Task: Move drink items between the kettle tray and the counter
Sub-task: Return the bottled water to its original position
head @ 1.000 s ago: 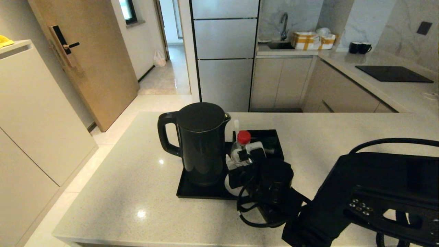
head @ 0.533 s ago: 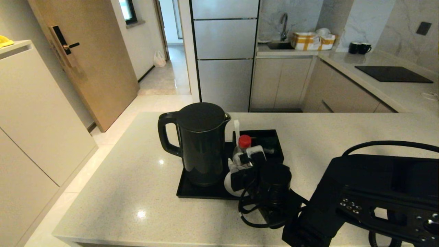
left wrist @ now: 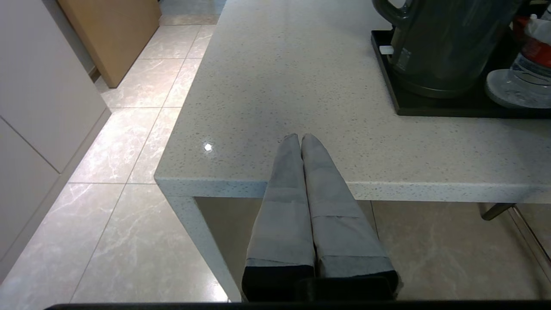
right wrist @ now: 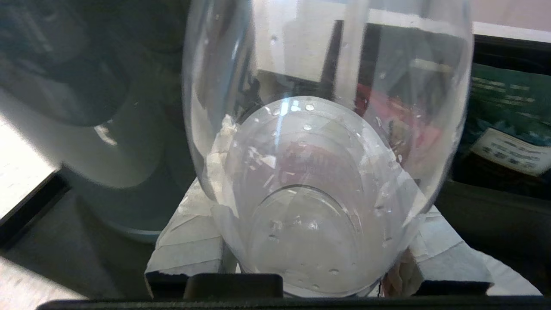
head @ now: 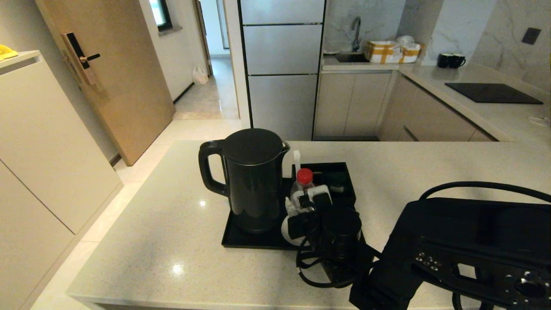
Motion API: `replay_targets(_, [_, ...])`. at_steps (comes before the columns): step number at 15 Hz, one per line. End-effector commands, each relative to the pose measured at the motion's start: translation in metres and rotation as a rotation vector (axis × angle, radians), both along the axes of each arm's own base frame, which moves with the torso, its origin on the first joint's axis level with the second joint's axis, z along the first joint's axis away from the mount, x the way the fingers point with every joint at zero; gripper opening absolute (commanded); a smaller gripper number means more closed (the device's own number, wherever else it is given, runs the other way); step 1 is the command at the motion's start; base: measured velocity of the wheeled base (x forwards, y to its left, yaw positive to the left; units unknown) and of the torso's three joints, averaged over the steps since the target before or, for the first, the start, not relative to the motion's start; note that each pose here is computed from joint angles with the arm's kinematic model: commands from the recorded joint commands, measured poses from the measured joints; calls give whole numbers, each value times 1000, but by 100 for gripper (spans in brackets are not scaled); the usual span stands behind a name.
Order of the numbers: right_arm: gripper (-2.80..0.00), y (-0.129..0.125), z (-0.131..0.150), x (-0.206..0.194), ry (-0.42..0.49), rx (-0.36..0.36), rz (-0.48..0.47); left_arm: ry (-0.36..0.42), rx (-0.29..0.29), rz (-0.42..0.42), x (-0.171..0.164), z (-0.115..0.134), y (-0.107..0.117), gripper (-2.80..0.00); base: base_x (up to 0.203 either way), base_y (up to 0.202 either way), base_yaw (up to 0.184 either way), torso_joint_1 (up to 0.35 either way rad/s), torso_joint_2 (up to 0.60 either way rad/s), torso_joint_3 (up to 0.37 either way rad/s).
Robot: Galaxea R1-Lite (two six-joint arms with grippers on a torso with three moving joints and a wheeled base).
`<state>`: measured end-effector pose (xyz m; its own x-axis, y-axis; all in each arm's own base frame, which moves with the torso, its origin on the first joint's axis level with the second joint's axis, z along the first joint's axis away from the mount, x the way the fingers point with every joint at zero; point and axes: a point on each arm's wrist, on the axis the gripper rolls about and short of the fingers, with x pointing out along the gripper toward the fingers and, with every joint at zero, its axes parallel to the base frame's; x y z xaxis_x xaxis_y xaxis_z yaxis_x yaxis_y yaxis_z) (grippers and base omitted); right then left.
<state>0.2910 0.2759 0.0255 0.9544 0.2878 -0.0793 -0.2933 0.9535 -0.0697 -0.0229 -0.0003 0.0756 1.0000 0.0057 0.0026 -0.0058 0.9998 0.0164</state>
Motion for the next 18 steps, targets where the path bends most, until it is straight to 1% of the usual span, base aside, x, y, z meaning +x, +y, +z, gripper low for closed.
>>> replay_targets(1, [-280,1,-3,2,0,-14,-27,3,0,0,0,0,0,-280,0,0,0,0,0,0])
replay_targets(3, [-280,0,-6,1,7,-30,-28,3,0,2,0,0,0,-280,0,0,0,0,0,0])
replay_targets(4, [0,0,-6,1,4,-35,-29,3,0,-1,0,0,0,-280,0,0,0,0,0,0])
replay_targets(14, [0,-1,0,-1,-16,-14,-24,3,0,0,0,0,0,-280,0,0,0,0,0,0])
replay_targets(18, [0,-7,8,-9,-16,-14,-14,3,1,0,0,0,0,-280,0,0,0,0,0,0])
